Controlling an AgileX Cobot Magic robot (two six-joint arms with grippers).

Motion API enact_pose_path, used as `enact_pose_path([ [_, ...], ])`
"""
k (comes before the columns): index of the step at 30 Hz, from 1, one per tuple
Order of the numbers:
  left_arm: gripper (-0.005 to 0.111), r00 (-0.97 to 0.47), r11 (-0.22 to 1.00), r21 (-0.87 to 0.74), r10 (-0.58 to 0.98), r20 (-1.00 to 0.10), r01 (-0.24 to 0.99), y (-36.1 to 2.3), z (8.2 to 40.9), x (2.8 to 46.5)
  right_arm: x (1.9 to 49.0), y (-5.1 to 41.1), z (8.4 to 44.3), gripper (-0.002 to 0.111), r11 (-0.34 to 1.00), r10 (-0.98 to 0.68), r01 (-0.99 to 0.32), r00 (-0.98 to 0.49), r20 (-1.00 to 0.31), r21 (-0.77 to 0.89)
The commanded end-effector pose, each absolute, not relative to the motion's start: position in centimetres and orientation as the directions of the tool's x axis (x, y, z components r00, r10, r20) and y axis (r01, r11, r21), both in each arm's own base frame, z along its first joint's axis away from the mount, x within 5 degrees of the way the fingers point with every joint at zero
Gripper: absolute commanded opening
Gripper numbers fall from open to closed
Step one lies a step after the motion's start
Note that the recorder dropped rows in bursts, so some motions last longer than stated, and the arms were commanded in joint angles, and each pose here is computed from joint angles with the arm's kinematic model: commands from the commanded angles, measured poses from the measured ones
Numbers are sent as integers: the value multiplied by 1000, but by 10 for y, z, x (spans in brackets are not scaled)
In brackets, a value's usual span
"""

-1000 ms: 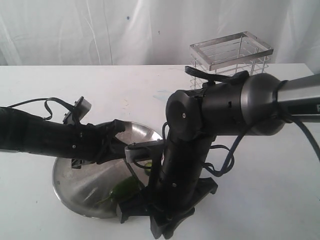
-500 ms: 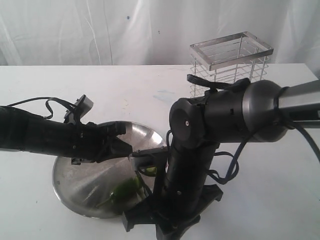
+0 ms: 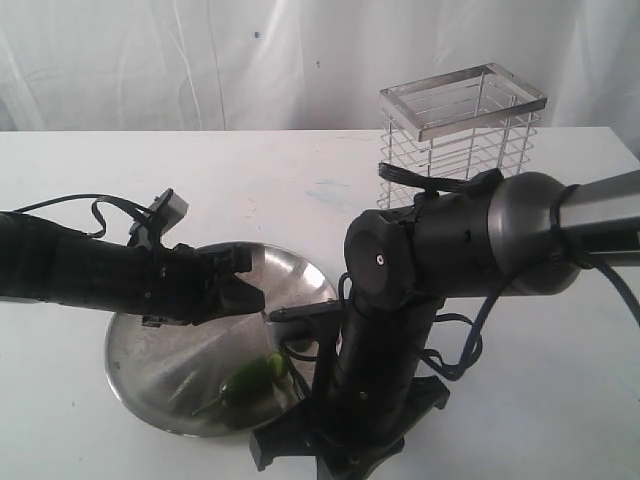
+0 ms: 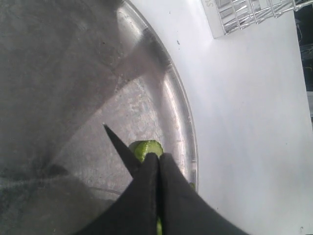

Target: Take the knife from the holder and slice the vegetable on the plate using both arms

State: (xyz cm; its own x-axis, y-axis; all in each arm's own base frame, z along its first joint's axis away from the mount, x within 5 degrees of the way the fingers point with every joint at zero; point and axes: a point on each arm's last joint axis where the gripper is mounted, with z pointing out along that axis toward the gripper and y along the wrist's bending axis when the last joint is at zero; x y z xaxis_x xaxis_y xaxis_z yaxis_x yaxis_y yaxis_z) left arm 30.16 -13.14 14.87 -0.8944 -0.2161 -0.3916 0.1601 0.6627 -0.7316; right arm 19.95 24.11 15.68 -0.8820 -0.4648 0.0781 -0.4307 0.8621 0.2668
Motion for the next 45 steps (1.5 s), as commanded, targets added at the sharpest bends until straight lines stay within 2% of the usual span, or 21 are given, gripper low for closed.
enact_pose_path([
  [1,0,-886,650,-743,-235,-399,162,-131,154,303,199,241,157,0,851,-484,-451,-872,68,271],
  [13,0,-843,631,-730,-220,-491,261,-136,175,322,198,240,169,0,836,-496,-467,-868,31,290],
  [24,0,-840,638,-724,-217,-497,263,-136,174,322,186,249,169,0,817,-526,-491,-850,41,302],
  [34,0,-843,620,-735,-213,-494,274,-138,176,321,193,250,168,0,850,-471,-461,-882,-24,255],
  [45,0,-842,613,-736,-203,-499,288,-138,176,320,193,251,162,0,855,-470,-454,-883,1,250],
])
